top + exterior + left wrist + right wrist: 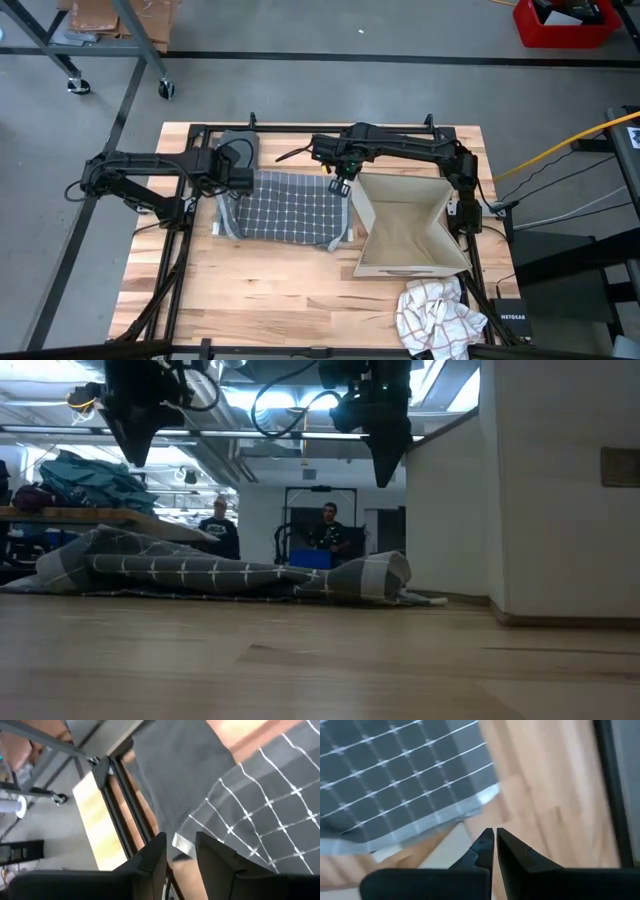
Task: Fold towel
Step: Fold the gray patterned towel
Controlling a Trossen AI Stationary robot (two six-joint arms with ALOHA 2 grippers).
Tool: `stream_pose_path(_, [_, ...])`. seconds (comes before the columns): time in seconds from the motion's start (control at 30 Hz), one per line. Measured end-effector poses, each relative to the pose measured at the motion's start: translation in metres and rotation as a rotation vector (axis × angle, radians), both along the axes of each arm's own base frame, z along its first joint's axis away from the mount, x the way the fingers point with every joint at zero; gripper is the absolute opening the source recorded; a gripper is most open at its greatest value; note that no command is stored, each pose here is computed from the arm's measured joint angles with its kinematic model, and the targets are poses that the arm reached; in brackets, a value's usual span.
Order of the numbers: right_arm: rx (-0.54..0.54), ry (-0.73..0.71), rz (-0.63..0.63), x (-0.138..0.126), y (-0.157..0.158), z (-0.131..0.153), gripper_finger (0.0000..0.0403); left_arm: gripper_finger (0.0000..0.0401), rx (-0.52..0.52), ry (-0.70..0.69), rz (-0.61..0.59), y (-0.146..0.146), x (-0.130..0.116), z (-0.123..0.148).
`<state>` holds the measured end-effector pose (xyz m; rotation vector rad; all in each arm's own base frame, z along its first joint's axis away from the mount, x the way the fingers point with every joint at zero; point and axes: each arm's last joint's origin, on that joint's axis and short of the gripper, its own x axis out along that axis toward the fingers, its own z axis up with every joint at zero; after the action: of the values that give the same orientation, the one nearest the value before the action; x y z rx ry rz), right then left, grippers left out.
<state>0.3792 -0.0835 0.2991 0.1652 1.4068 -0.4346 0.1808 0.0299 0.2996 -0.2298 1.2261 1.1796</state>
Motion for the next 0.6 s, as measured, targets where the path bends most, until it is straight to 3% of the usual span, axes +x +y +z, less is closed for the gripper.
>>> stream_pose_path(0.27, [0.320, -0.073, 0.064, 0.004, 0.016, 0.000, 0.0026, 0.0046, -0.282, 0.073, -0.278, -0.016, 0.000, -0.001])
stream_pose_path(0.4, [0.335, -0.082, 0.127, 0.013, 0.034, -0.006, 0.0026, 0.0022, -0.353, 0.056, -0.378, -0.029, 0.005, -0.003])
stream_pose_path(0.6, [0.347, -0.067, 0.219, 0.034, 0.064, -0.030, 0.0026, 0.0002, -0.359, 0.062, -0.461, -0.042, 0.008, -0.023])
